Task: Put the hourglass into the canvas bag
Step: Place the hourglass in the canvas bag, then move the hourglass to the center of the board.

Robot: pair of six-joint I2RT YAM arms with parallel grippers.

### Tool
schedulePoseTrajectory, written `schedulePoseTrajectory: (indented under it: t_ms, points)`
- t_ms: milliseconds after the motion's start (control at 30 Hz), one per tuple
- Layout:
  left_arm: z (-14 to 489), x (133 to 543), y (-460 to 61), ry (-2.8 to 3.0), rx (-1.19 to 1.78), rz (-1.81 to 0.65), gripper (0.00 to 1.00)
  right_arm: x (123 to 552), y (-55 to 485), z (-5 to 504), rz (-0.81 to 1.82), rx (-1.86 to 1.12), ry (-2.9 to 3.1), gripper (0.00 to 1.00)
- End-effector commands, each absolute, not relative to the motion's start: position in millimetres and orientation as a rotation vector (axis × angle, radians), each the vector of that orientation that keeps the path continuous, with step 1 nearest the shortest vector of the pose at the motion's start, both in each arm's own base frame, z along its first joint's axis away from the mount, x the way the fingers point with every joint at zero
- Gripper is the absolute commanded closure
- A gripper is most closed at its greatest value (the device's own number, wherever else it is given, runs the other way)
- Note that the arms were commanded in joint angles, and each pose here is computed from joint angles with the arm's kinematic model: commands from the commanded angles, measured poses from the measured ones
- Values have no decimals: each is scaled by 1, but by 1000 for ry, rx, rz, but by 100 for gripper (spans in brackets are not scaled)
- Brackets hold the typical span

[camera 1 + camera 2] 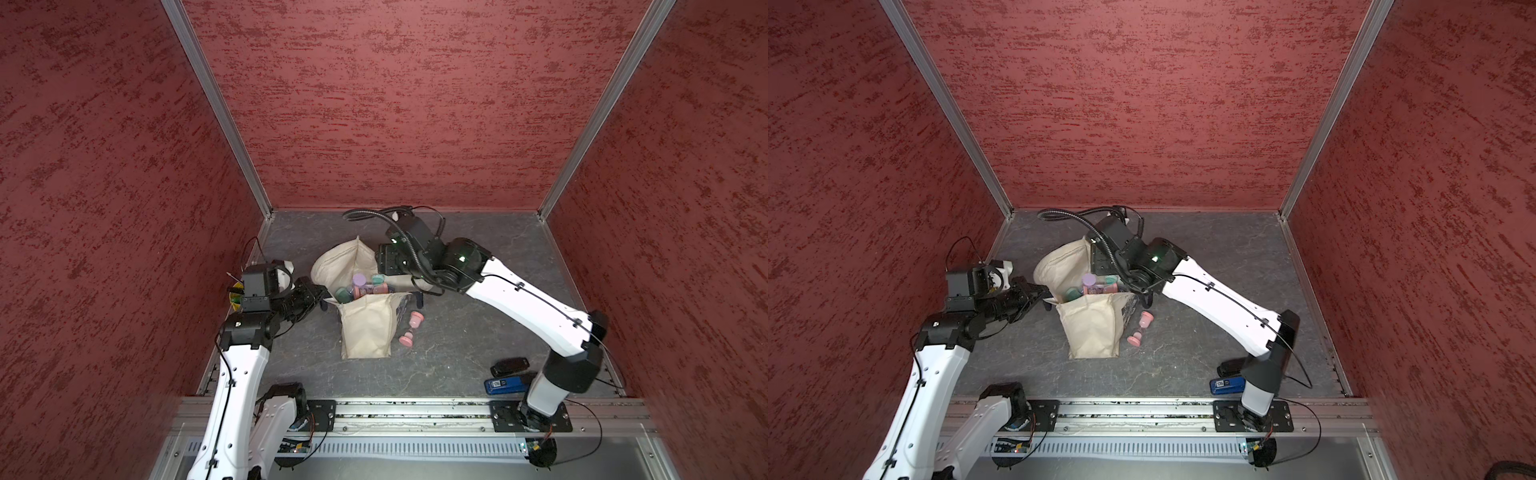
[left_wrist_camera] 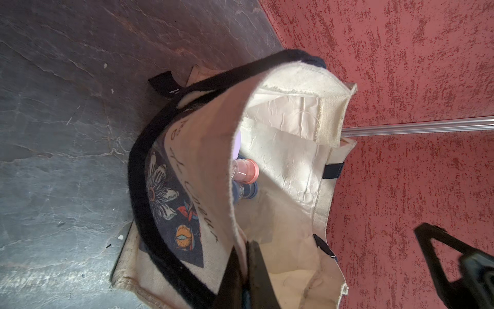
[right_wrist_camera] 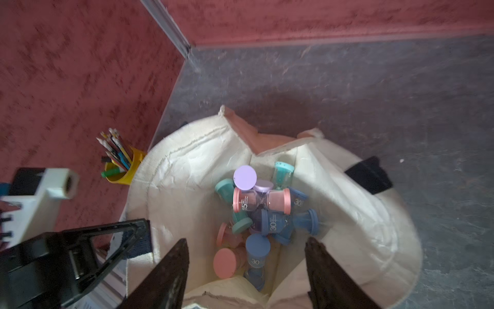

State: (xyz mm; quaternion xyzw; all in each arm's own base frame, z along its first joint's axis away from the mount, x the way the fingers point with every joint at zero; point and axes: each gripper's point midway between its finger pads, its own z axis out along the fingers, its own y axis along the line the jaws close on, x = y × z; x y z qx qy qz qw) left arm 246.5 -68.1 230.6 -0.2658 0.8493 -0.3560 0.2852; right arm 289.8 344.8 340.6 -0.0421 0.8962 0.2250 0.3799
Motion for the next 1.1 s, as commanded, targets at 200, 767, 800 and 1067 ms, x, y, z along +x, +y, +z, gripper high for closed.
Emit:
schedulePoseTrajectory:
  t_ms: [200, 767, 800, 1067]
  points:
    - [238, 251, -66, 2237, -677, -946, 100, 238, 284, 294, 561, 33, 2323, 34]
    - [234, 252, -65, 2222, -697, -950, 100, 167, 293, 126, 643, 284, 2533, 15]
    - [234, 252, -65, 2221, -697, -951, 100, 169, 293, 118, 644, 293, 2544, 15]
    - [232, 252, -65, 2225, -695, -951, 100, 183, 298, 92, 588, 307, 2600, 15]
